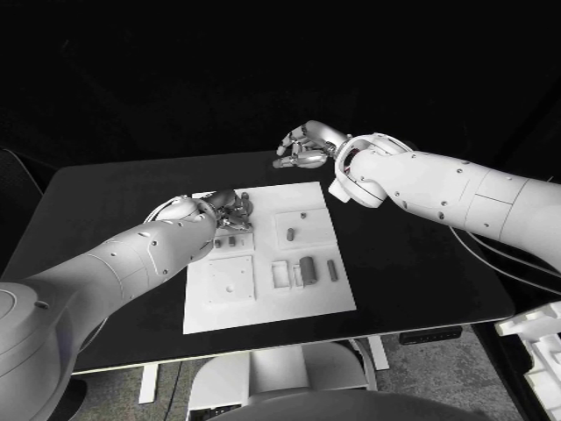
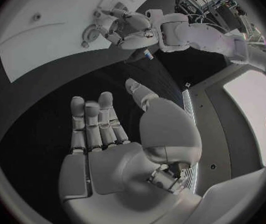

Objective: Assemble the parts on the task board

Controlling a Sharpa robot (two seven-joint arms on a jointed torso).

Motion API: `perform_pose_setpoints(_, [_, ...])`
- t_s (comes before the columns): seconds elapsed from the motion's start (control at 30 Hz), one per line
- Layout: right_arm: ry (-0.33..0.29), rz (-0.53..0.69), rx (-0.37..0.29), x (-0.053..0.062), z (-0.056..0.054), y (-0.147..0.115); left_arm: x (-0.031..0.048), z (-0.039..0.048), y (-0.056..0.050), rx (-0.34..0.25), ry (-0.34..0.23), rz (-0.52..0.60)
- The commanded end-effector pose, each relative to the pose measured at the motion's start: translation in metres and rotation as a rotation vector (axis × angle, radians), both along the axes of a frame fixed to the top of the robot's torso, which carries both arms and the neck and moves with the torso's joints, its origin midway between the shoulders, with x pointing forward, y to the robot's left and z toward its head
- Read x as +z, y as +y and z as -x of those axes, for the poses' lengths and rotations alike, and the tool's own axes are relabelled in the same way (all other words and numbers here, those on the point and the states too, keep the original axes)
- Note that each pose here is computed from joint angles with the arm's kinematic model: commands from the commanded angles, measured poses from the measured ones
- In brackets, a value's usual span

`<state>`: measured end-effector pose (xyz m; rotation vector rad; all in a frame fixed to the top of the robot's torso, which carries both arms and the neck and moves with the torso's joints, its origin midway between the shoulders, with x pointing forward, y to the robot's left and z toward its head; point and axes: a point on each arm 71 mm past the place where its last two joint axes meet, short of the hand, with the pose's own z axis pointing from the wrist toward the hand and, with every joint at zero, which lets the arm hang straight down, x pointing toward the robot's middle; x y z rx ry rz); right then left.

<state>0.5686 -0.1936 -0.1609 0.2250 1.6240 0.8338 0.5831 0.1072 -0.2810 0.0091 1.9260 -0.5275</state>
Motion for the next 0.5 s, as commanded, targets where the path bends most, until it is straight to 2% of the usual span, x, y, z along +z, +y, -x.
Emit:
perform_pose_setpoints(0.03, [-0.004,0.000,0.006,0.0014,0.0002,0.0019,-0.0006,0.0008,-0.0030,-0.010,0.014,0.006])
perform_pose_setpoints(0.5, [-0.005,-0.006,0.015,0.0029,0.0013,0.0063,-0.0021,0.0009,-0.0031,-0.010,0.021,0.003])
